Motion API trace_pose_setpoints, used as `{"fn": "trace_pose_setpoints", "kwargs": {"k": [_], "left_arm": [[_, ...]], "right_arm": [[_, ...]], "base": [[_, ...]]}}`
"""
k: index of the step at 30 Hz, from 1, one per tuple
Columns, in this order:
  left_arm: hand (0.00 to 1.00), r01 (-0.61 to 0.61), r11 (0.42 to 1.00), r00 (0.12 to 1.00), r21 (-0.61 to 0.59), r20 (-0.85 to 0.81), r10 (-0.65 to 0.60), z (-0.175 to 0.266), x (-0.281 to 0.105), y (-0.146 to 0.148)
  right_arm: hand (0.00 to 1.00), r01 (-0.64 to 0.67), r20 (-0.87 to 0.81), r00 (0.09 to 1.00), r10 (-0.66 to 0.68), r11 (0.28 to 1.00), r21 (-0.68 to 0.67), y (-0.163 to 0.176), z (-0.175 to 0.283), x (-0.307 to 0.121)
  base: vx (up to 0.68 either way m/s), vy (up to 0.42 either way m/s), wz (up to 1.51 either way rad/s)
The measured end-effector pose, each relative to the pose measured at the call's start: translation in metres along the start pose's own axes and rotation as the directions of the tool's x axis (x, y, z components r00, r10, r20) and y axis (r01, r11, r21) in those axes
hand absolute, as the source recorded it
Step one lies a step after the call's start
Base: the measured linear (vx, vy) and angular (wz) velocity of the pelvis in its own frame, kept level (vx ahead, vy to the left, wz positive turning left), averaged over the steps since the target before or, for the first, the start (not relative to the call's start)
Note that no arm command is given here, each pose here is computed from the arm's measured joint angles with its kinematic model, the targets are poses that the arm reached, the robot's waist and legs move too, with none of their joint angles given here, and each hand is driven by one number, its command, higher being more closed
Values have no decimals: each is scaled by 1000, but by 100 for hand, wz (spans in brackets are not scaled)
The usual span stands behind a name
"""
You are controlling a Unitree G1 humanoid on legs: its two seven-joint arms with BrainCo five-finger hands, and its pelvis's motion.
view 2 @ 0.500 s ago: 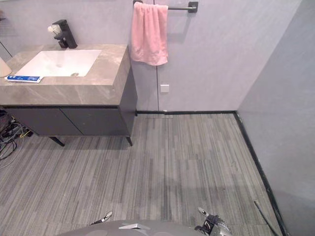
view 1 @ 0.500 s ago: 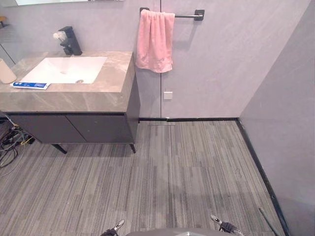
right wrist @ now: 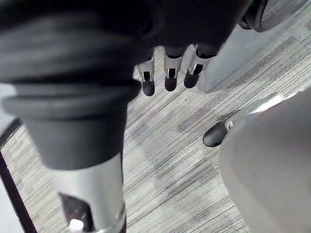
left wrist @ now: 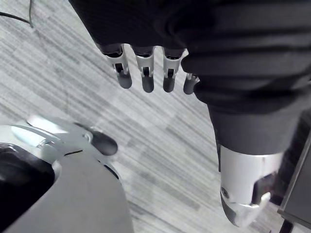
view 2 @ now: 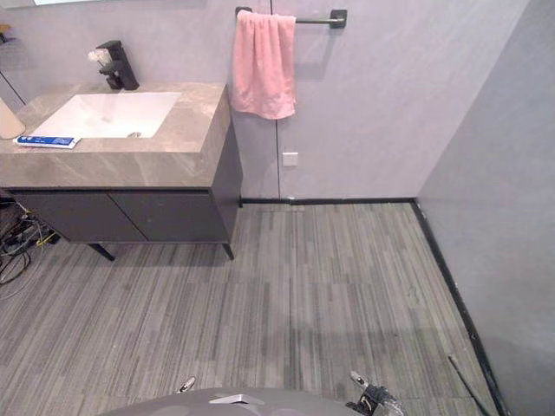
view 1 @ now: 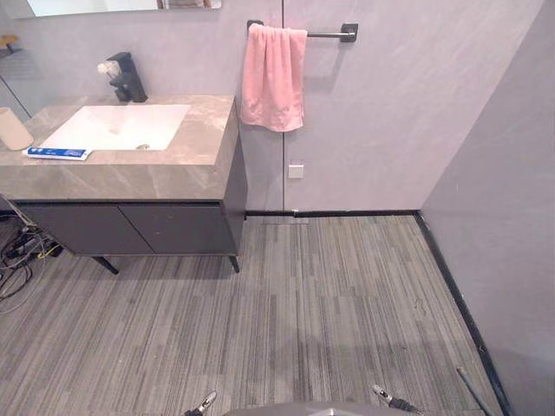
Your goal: Organize washtable
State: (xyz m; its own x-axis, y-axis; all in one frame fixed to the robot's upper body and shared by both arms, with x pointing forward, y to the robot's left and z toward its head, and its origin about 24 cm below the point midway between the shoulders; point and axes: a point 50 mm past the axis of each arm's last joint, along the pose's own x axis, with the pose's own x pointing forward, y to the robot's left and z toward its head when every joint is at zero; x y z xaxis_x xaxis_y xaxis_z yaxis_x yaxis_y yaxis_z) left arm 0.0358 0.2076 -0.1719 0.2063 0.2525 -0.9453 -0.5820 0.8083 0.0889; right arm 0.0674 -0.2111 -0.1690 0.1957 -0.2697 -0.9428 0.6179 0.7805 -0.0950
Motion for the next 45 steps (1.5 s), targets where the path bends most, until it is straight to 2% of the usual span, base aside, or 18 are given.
{"fn": "trace_pose_setpoints", "kwargs": {"k": [16, 33, 37, 41, 45], "left_arm": [[0, 6, 999, 1000, 38, 4, -6, 2, 0, 0], [0, 14, 997, 1000, 79, 24, -16, 10, 1, 1], [0, 40, 998, 995, 49, 87, -44, 36, 4, -10], [0, 32, 997, 995, 64, 90, -37, 40, 5, -5], [0, 42, 997, 994, 68, 98, -48, 46, 5, -10]], "right_arm": [[0, -12, 4, 1000, 12, 1000, -28, 3, 1, 0], [0, -63, 31, 997, 67, 990, -127, 19, 9, -1], [0, -78, 111, 990, 91, 990, -118, 25, 25, -4], [0, -100, 150, 982, 110, 992, -74, 32, 32, -6], [0, -78, 115, 991, 69, 994, 71, 23, 30, -2]], "base": [[9, -1, 1], [13, 0, 1], [-103, 26, 20], [-205, 73, 1], [2, 70, 4]]}}
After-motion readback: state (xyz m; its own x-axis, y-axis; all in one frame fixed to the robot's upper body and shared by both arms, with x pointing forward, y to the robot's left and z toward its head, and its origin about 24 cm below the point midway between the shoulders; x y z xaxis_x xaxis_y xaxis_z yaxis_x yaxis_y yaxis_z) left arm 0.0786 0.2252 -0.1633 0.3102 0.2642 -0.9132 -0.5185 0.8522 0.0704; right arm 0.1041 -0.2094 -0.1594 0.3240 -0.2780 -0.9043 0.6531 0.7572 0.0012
